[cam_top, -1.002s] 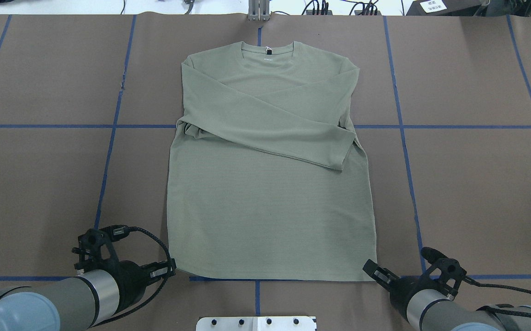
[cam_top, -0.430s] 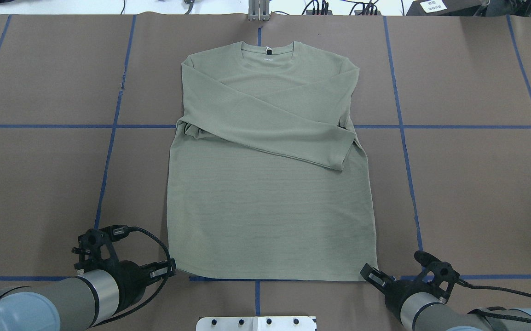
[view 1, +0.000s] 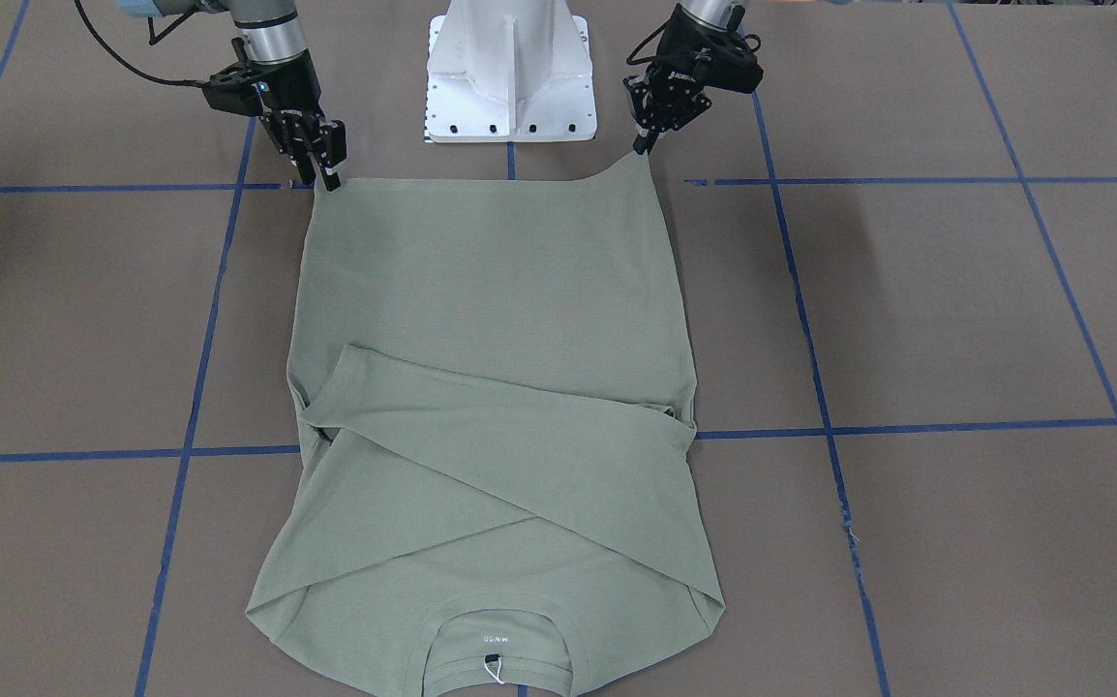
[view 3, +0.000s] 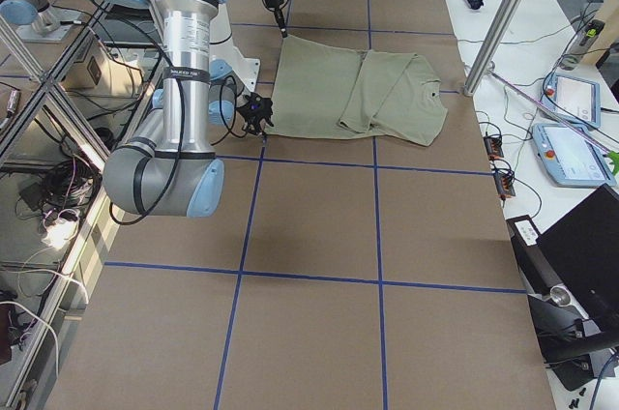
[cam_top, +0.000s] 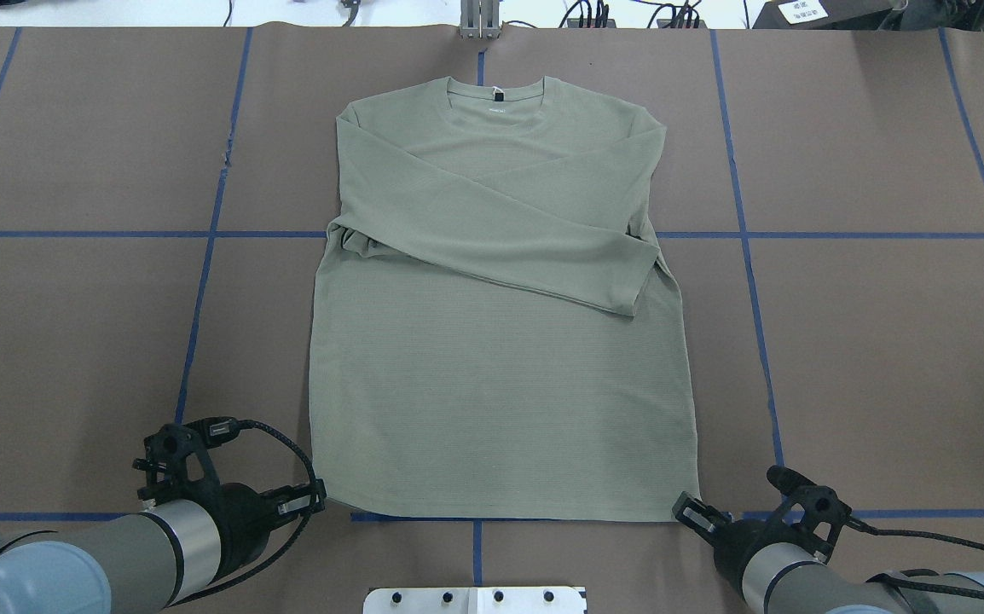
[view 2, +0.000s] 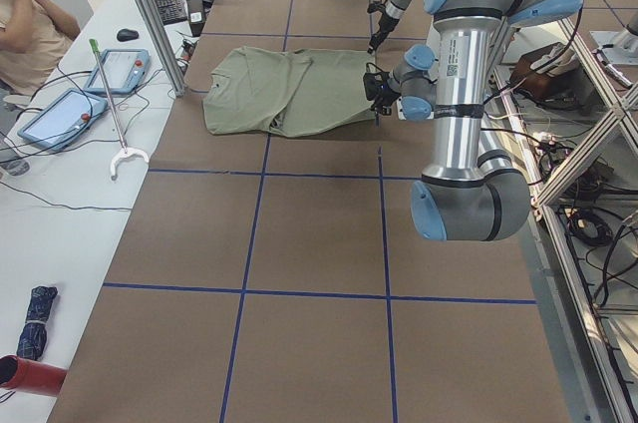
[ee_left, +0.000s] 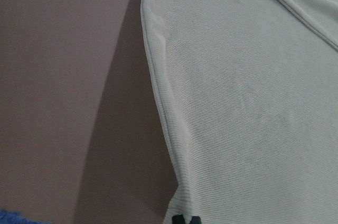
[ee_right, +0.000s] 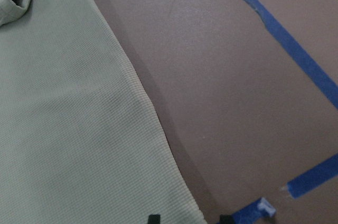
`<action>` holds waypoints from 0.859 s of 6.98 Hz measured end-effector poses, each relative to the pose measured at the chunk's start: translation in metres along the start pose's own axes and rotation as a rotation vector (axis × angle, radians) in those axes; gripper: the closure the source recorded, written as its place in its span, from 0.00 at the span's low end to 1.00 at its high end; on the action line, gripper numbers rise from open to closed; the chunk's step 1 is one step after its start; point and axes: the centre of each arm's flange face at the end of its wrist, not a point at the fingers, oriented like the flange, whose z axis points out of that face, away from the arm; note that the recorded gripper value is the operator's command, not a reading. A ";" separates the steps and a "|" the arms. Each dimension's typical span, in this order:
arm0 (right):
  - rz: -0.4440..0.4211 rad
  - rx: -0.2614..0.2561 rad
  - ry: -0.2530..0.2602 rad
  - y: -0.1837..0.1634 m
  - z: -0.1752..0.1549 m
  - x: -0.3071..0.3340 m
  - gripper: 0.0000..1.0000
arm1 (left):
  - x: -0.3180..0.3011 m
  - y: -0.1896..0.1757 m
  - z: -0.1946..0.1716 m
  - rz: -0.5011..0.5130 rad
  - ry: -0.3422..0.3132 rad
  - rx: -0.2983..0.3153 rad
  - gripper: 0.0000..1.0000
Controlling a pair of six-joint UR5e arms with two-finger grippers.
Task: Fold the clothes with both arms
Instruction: 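Reposition the right gripper along the hem corner while the left holds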
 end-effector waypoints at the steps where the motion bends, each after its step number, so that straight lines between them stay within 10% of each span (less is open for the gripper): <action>1: -0.006 0.007 0.010 0.001 0.001 -0.001 1.00 | 0.000 0.000 0.000 0.000 0.000 0.000 1.00; 4: -0.023 0.031 0.042 0.003 -0.008 -0.016 1.00 | 0.000 0.000 -0.002 0.002 0.002 -0.004 1.00; 6: -0.040 -0.020 0.092 -0.007 -0.078 -0.044 1.00 | 0.007 -0.007 -0.034 -0.002 0.033 -0.016 1.00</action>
